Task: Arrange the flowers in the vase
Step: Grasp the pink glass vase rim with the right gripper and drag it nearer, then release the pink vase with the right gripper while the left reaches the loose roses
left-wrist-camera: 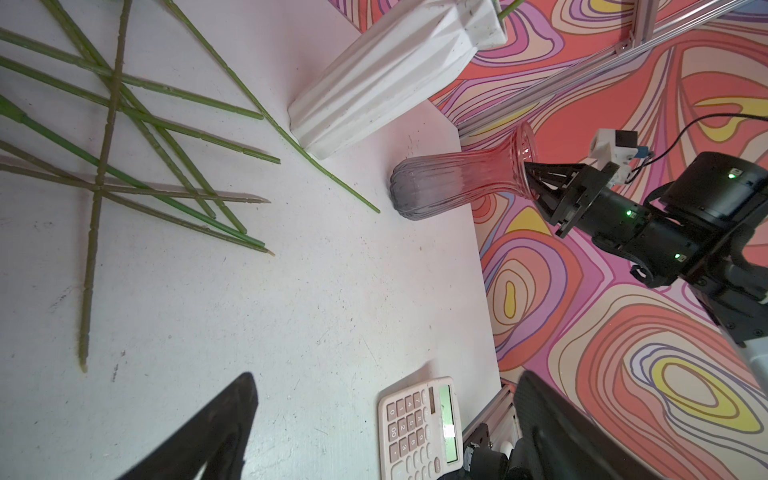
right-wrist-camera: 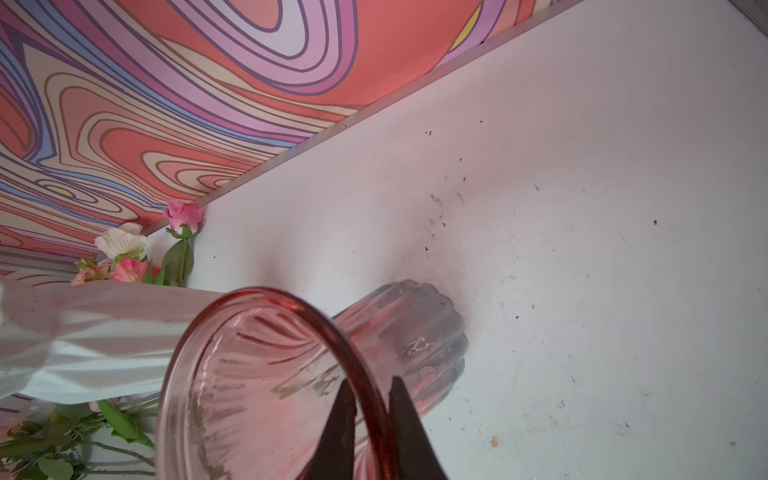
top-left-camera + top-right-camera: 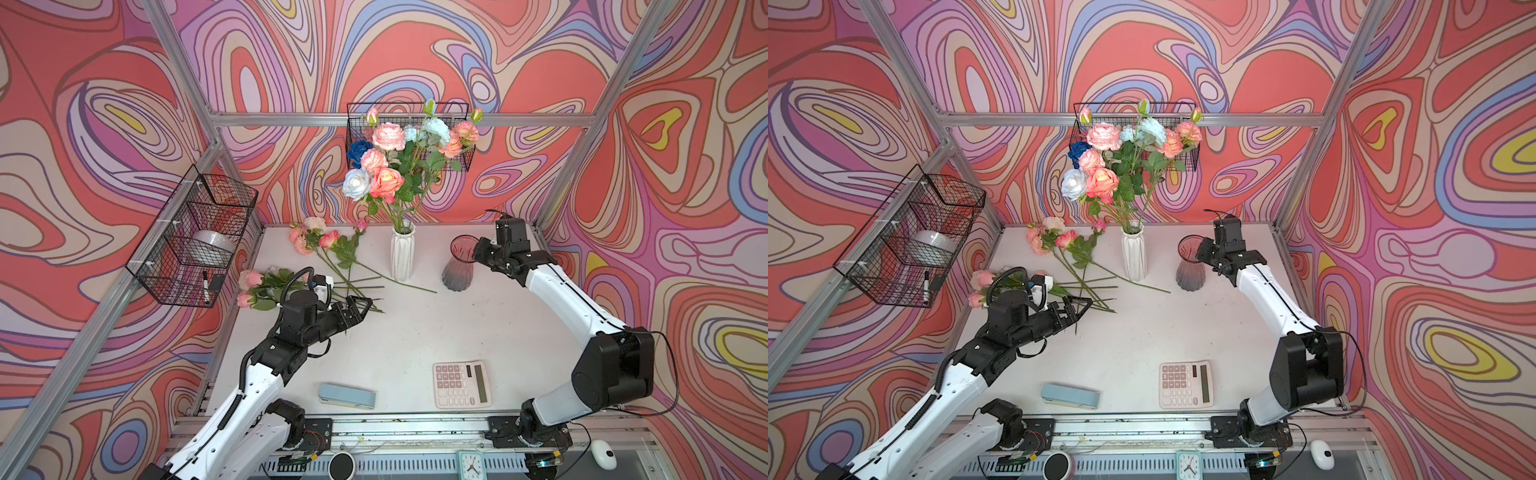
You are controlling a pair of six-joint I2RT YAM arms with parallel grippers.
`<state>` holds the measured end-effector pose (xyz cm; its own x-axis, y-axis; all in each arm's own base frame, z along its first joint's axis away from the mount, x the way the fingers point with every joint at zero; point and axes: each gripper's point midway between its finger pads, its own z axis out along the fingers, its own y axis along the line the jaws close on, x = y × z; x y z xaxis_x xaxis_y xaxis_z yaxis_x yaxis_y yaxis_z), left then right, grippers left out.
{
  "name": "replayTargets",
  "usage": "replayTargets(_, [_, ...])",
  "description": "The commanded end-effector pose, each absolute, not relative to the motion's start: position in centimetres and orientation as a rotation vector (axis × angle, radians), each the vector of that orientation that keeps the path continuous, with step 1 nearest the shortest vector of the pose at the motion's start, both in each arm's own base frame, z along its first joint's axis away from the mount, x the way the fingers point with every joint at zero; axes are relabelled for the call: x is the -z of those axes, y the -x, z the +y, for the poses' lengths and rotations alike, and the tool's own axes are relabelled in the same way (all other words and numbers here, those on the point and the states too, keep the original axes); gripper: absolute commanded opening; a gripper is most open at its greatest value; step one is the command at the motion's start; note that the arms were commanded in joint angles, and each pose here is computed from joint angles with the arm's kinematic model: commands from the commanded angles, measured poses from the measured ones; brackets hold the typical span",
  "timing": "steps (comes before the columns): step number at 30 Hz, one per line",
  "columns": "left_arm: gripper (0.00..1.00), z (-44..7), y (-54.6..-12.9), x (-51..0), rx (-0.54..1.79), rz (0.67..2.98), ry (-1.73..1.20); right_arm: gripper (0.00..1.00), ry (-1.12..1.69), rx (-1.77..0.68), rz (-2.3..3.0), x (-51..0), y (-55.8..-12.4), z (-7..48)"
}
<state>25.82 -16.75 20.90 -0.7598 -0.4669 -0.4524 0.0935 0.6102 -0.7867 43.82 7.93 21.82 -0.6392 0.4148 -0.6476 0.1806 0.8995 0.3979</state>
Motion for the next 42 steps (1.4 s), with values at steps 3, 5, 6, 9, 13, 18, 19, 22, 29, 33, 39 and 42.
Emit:
replayTargets(3, [0.98,-16.4,-25.7,-20.4,1.09,2.205,0.292,0.0,-0.37,-0.389,2.298,-22.7,-40.3,7.8])
replayTargets(5, [0.98,-16.3,-25.7,-20.4,1.079,2.204,0.292,0.0,-0.349,-0.444,2.293,-23.4,-39.2,8.6])
replayTargets(6, [0.98,-16.2,-25.7,-20.5,1.073,2.203,0.294,0.0,-0.335,-0.47,2.293,-23.7,-38.5,9.2])
replayTargets(9, [0.99,-16.0,-25.8,-20.5,1.058,2.201,0.294,0.0,-0.268,-0.55,2.307,-24.4,-36.7,11.8])
replayTargets(13, [0.98,-15.9,-25.9,-20.4,1.046,2.204,0.296,0.0,-0.146,-0.637,2.335,-25.4,-34.4,16.3])
replayTargets(18, [0.98,-15.9,-26.0,-20.0,1.04,2.215,0.299,0.0,-0.028,-0.777,2.378,-25.9,-32.0,21.6])
replayTargets(19, [0.98,-15.9,-25.9,-20.0,1.039,2.217,0.3,0.0,-0.019,-0.812,2.383,-26.0,-31.8,22.4])
replayTargets(22, [0.98,-15.8,-25.9,-19.9,1.032,2.218,0.306,0.0,0.013,-0.899,2.419,-25.6,-31.2,24.7])
replayTargets(29, [0.98,-15.7,-25.9,-20.0,1.029,2.221,0.302,0.0,0.106,-0.964,2.522,-23.5,-30.4,29.2])
replayTargets(33, [0.99,-15.7,-25.8,-20.1,1.028,2.224,0.298,0.0,0.127,-1.027,2.551,-23.4,-29.7,30.8])
replayTargets(39, [0.98,-15.7,-25.8,-20.5,1.021,2.221,0.284,0.0,0.181,-1.0,2.59,-24.5,-28.3,31.0])
replayTargets(42, [0.99,-15.7,-25.8,-20.2,1.021,2.231,0.291,0.0,0.192,-0.974,2.612,-24.6,-27.5,30.5])
